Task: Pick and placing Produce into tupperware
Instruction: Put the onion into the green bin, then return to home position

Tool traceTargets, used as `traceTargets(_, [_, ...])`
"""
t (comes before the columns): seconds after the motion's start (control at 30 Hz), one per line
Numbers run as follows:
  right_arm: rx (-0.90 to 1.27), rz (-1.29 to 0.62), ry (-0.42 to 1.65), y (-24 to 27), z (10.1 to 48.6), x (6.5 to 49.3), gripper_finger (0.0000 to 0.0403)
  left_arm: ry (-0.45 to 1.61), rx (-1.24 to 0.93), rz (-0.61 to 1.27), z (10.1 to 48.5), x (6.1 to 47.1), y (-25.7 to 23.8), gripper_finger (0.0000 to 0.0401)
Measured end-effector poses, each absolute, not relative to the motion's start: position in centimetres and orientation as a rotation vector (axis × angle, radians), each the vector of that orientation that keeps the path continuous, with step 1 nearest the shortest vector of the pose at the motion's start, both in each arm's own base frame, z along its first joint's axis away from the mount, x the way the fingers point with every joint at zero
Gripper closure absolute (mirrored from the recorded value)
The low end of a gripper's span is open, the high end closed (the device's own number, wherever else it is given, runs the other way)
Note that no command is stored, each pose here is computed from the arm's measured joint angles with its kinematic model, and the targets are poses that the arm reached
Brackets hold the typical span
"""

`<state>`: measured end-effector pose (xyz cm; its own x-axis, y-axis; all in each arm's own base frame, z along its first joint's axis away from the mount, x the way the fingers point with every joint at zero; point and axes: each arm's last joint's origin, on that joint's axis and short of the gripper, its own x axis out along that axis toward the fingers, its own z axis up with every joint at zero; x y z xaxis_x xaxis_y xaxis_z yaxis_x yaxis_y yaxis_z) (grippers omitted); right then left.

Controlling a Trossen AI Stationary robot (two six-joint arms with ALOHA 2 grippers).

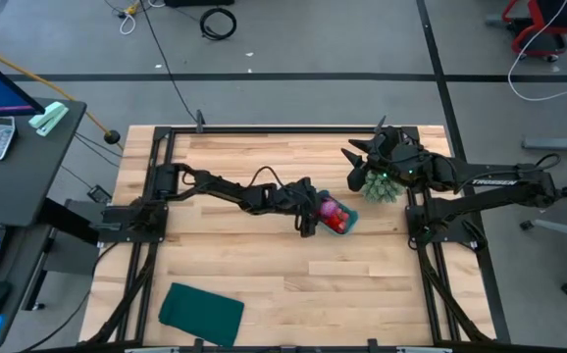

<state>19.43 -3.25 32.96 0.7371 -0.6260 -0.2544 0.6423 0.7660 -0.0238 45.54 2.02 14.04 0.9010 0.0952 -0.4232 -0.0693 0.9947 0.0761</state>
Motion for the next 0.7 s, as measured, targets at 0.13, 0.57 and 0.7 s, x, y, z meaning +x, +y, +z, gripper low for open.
traceTargets(0.13, [0.068, -0.697, 0.255, -3.3, 33.0, 19.4, 0.0243, 0.448, 0.039, 0.088, 13.7, 45.5, 2.0, 0.0133])
traceTargets(0.57, [0.067, -0.697, 0.256, -3.3, 33.0, 19.4, 0.0243, 0.357, 0.088, 0.090, 17.3, 45.2, 2.3, 0.0137])
traceTargets(0.7, [0.066, -0.697, 0.256, -3.3, 33.0, 19.4, 0.0243, 0.371, 0.136, 0.083, 20.9, 43.8, 2.4, 0.0145])
